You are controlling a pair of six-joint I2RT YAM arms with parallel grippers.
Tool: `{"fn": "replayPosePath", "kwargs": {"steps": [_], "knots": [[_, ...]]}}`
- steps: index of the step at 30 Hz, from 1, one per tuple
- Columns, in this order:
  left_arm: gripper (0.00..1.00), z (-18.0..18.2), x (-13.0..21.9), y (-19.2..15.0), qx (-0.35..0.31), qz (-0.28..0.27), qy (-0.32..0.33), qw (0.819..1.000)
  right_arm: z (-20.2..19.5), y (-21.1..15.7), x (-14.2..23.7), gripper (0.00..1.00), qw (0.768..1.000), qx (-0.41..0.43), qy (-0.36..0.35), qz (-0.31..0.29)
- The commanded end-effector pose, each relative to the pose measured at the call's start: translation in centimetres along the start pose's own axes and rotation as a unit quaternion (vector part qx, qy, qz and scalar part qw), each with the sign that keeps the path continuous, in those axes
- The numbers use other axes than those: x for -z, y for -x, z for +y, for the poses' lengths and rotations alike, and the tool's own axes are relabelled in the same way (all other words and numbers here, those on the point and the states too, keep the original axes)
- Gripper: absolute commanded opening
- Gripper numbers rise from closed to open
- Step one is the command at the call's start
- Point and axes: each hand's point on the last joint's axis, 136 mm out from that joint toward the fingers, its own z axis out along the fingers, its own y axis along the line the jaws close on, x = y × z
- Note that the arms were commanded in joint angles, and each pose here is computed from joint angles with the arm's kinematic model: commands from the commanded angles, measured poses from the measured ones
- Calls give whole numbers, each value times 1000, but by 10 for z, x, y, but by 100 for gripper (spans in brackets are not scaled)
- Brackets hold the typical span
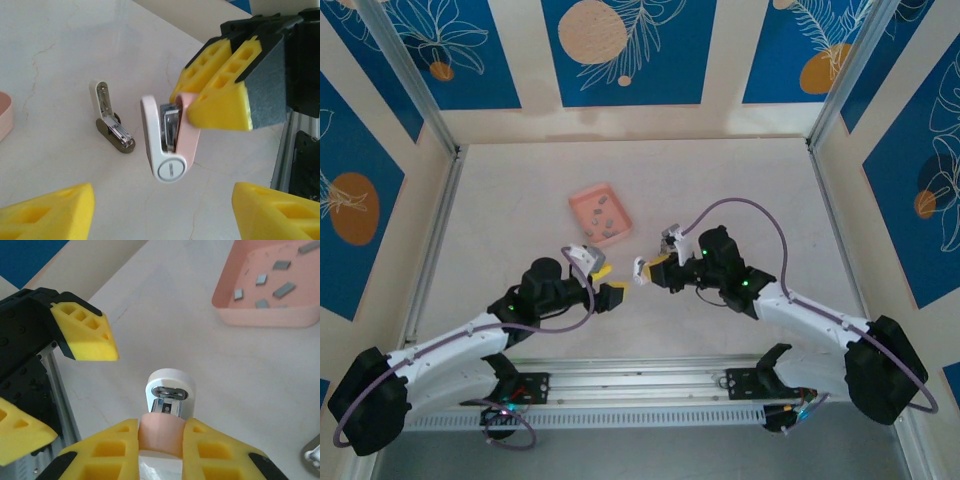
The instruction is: Load the staples into the stapler
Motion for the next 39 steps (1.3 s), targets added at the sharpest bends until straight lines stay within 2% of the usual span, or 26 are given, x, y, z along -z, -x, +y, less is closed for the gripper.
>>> {"fn": "replayPosePath", "kwargs": {"steps": [1, 5, 8, 12, 26, 36, 39], "knots": [[71, -8, 2, 2, 18, 2, -16, 1000, 10, 7, 8, 5, 996, 82, 37, -22], [69, -17, 3, -1, 1, 6, -43, 999, 13, 1, 11, 6, 991, 117, 67, -16], [68, -24, 3, -1, -12, -1, -65, 998, 30, -6, 14, 6, 973, 195, 114, -38], [68, -29, 0, -2, -16, 0, -81, 997, 38, -13, 14, 5, 955, 265, 123, -44], [66, -36, -9, 3, -13, -7, -110, 994, 49, -15, 14, 3, 949, 277, 146, -37], [63, -25, -16, 1, -6, -14, -87, 996, 60, -15, 17, 3, 944, 280, 167, -46], [59, -11, -19, -2, 5, -11, -50, 999, 62, -16, 19, 3, 943, 281, 171, -52]]}}
